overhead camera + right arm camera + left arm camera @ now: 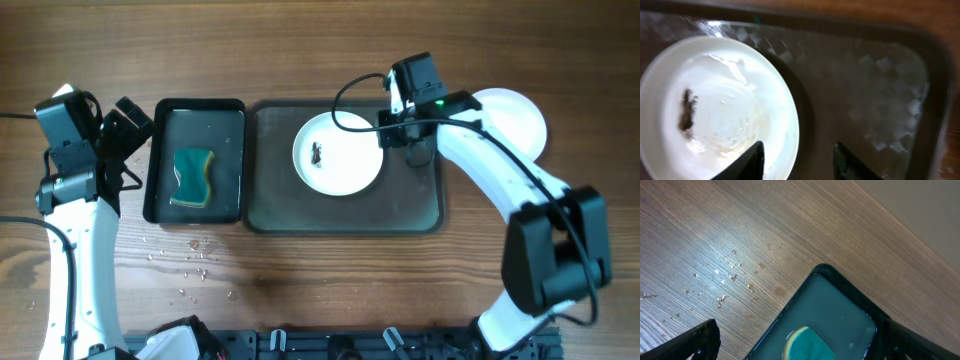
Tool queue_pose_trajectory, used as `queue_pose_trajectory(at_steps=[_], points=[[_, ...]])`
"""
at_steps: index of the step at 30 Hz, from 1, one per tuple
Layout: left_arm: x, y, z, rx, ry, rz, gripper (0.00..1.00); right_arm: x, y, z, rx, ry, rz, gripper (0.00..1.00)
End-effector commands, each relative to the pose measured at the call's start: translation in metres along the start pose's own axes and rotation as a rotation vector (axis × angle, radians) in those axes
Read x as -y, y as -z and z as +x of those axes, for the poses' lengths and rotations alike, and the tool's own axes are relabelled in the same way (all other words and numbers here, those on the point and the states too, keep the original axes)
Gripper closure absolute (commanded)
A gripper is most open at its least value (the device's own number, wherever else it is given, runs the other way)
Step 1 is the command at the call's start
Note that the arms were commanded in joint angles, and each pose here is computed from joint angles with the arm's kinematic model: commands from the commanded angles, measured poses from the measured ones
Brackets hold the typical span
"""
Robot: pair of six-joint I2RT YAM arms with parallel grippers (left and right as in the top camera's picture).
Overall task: Clean dirty plates on tray and stack at the side
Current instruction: 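Hold the stained plate rim on the dark tray with the right gripper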
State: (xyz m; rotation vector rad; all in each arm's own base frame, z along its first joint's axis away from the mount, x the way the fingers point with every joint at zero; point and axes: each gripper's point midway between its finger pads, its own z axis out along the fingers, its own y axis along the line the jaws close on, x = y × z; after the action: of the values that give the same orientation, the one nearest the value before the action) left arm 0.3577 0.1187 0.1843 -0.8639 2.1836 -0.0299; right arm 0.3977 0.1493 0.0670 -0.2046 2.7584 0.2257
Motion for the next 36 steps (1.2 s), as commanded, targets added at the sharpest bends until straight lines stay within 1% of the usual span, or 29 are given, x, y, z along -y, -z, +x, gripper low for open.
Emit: queue_pose_trajectory(at_steps=[1,3,5,7,13,14,18,20,21,33,35,36], points=[[0.002,0.003,-0.005,0.013,0.016,0.012,0.0,-0.002,-0.024,0.011,-0.055,0.012,-0.014,0.63],[0.002,0.003,-0.005,0.013,0.016,0.012,0.0,-0.009,-0.031,0.014,-0.074,0.011,-0.06,0.7],[0.002,0.003,-0.006,0.014,0.016,0.012,0.0,-0.013,-0.035,0.016,-0.084,0.009,-0.085,0.71],[0.002,0.003,-0.005,0.014,0.016,0.012,0.0,-0.013,-0.039,0.018,-0.09,0.008,-0.083,0.76],[0.002,0.003,-0.005,0.013,0.016,0.012,0.0,-0.01,-0.056,0.026,-0.096,0.0,-0.082,0.8],[0.002,0.003,-0.006,0.014,0.016,0.012,0.0,-0.01,-0.058,0.025,-0.096,-0.001,-0.082,0.83],[0.002,0.003,-0.006,0.014,0.016,0.012,0.0,-0.008,-0.059,0.025,-0.096,-0.016,-0.072,0.85],[0.002,0.003,-0.005,0.013,0.016,0.012,0.0,-0.009,-0.059,0.025,-0.095,-0.016,-0.074,0.9],[0.002,0.003,-0.006,0.014,0.016,0.012,0.0,-0.009,-0.059,0.025,-0.093,-0.018,-0.074,0.96],[0.002,0.003,-0.005,0.013,0.016,0.012,0.0,-0.013,-0.051,0.01,-0.043,-0.184,-0.088,0.95],[0.002,0.003,-0.005,0.013,0.016,0.012,0.0,-0.013,-0.049,0.01,-0.043,-0.184,-0.088,0.87],[0.002,0.003,-0.005,0.013,0.016,0.012,0.0,-0.013,-0.049,0.01,-0.043,-0.18,-0.087,0.78]])
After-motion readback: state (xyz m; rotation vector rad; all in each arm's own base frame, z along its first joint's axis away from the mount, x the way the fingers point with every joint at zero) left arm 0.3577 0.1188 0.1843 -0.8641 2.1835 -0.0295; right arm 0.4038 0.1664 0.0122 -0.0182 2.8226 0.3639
